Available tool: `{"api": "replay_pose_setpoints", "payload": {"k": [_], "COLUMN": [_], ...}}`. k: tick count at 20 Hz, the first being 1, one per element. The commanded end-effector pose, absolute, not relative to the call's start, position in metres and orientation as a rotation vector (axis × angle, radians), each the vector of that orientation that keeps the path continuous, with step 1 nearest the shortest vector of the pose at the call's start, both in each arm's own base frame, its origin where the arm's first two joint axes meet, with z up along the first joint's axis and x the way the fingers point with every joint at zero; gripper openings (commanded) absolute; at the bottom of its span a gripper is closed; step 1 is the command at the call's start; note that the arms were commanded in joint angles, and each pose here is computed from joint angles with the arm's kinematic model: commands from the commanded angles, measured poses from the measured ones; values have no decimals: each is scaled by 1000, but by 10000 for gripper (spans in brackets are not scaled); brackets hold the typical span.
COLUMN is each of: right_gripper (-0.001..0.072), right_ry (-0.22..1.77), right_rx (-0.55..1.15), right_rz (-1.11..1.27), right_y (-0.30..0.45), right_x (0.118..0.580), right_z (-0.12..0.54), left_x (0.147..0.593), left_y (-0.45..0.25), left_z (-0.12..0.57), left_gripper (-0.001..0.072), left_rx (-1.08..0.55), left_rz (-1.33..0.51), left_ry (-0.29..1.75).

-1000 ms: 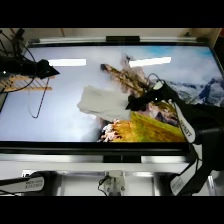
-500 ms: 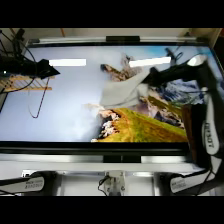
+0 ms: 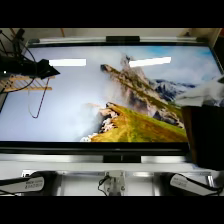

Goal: Fold the shirts.

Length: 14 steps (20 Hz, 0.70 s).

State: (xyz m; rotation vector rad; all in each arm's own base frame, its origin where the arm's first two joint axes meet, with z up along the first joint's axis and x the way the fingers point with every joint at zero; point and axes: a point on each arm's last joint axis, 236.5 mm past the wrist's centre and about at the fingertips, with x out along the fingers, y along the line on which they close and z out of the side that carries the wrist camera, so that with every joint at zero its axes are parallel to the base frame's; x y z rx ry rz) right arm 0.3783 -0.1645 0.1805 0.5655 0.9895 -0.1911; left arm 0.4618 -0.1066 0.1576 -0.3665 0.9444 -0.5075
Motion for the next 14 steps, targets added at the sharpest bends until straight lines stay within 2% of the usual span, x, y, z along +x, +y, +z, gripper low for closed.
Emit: {"api": "replay_pose_setpoints", "payload": {"k": [1, 6, 9, 11, 14], "right_gripper": [74, 74, 74, 74, 74], "right_ry": [993, 1245, 1267, 1301, 1389], "right_rx": [638, 738, 686, 667, 695], "right_rz": [-398, -496, -670, -745, -729], "right_y": [-223, -226, -247, -250, -232], "right_x": [326, 244, 207, 188, 171], "right_z": [181, 160, 164, 160, 135], "left_x": [462, 462, 462, 462, 462], "left_y": [-107, -107, -107, -107, -107], "left_z": [157, 157, 157, 157, 157], "left_gripper": [40, 40, 40, 40, 40], "left_rx": [-364, -350, -340, -340, -340], "left_rz": [-509, -516, -520, -520, -521], "left_ry": [945, 940, 937, 937, 938]}}
